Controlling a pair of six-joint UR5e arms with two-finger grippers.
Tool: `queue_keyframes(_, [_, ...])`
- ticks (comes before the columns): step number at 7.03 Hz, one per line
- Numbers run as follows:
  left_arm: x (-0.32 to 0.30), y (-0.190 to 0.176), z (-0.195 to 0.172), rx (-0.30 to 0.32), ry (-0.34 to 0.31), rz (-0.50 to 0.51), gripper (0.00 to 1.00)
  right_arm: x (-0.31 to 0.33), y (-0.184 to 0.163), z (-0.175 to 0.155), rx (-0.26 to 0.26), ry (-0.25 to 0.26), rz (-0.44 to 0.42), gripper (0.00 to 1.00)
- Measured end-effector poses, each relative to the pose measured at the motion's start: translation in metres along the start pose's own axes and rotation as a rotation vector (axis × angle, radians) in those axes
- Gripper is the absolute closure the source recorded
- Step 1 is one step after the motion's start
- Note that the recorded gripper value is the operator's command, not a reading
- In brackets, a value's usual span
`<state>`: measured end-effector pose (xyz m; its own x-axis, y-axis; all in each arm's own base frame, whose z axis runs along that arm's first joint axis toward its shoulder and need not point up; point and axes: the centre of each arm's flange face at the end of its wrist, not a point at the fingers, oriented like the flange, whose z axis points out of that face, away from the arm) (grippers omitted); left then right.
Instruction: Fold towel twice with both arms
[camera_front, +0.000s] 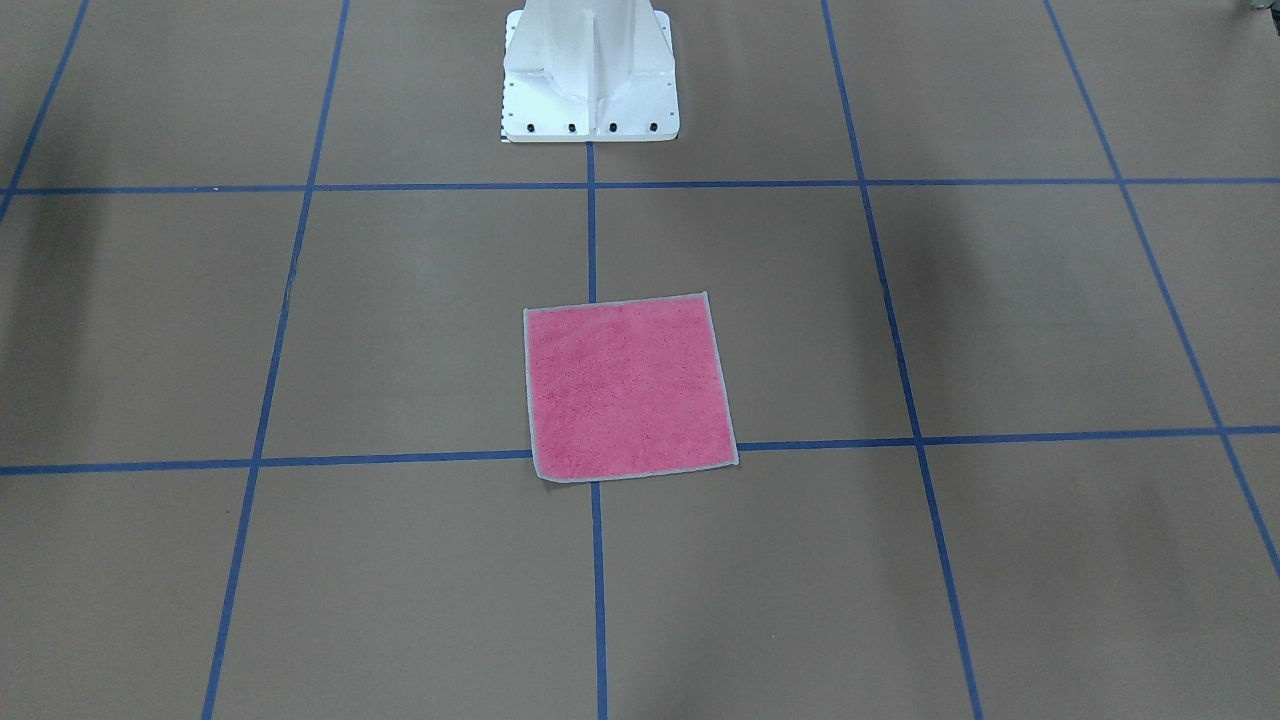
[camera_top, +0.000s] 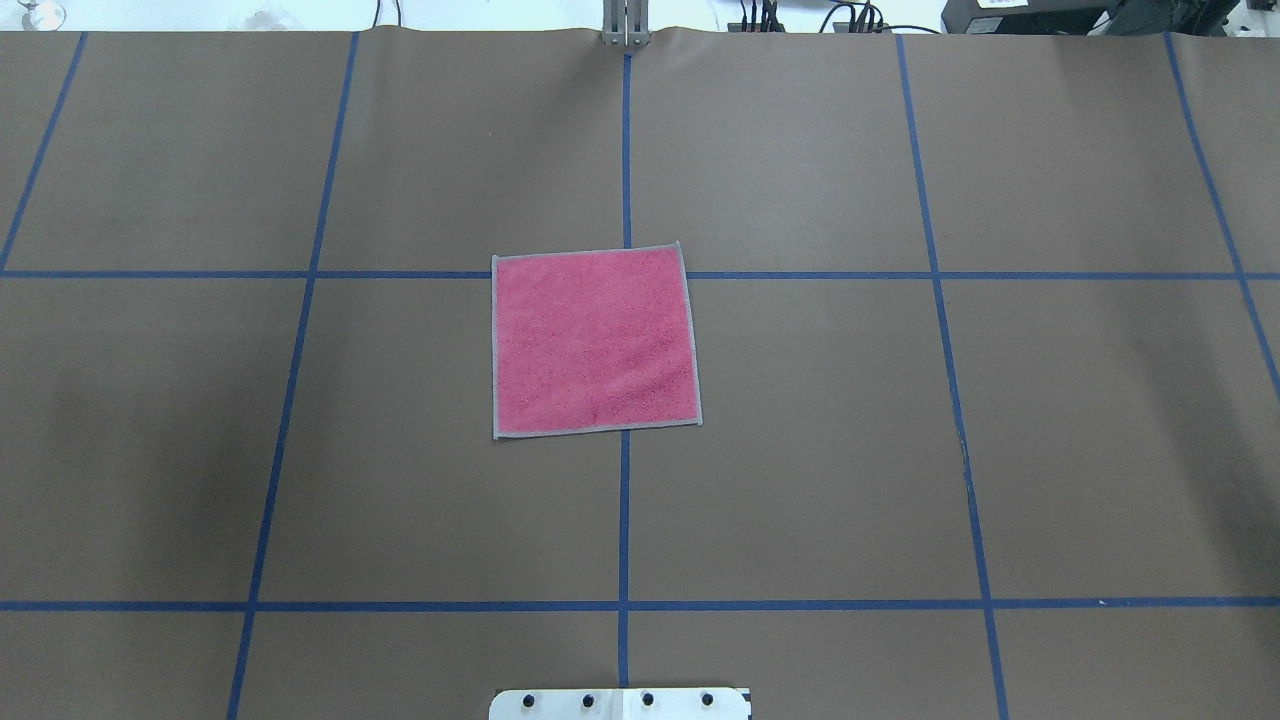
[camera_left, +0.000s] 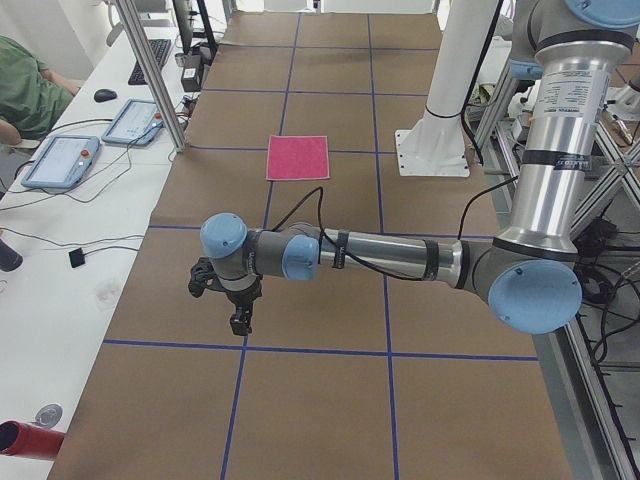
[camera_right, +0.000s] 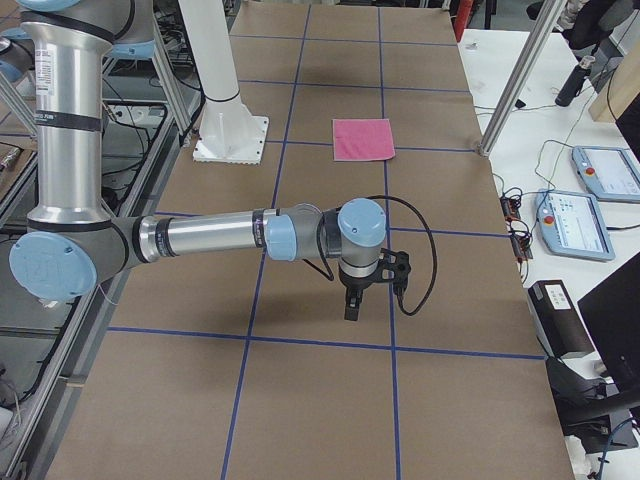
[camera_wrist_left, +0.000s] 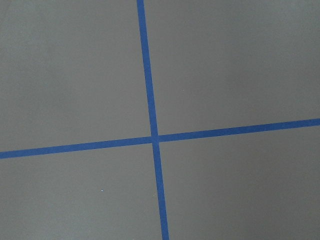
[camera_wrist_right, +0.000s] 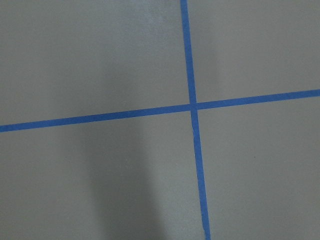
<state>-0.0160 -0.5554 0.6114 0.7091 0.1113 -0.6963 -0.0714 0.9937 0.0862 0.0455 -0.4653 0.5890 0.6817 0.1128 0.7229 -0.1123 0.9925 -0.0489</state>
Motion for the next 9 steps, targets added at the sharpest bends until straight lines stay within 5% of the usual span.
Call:
queue_keyframes(5, [0.002, -0.003, -0.002, 0.004, 0.003, 0.004, 0.00, -0.003, 0.000, -0.002, 0.002, -0.011, -0.005, 0.00])
queue_keyframes(9, [0.071, -0.095, -0.065, 0.089, 0.006, 0.058, 0.00, -0.107, -0.073, -0.043, 0.007, -0.022, -0.016, 0.00])
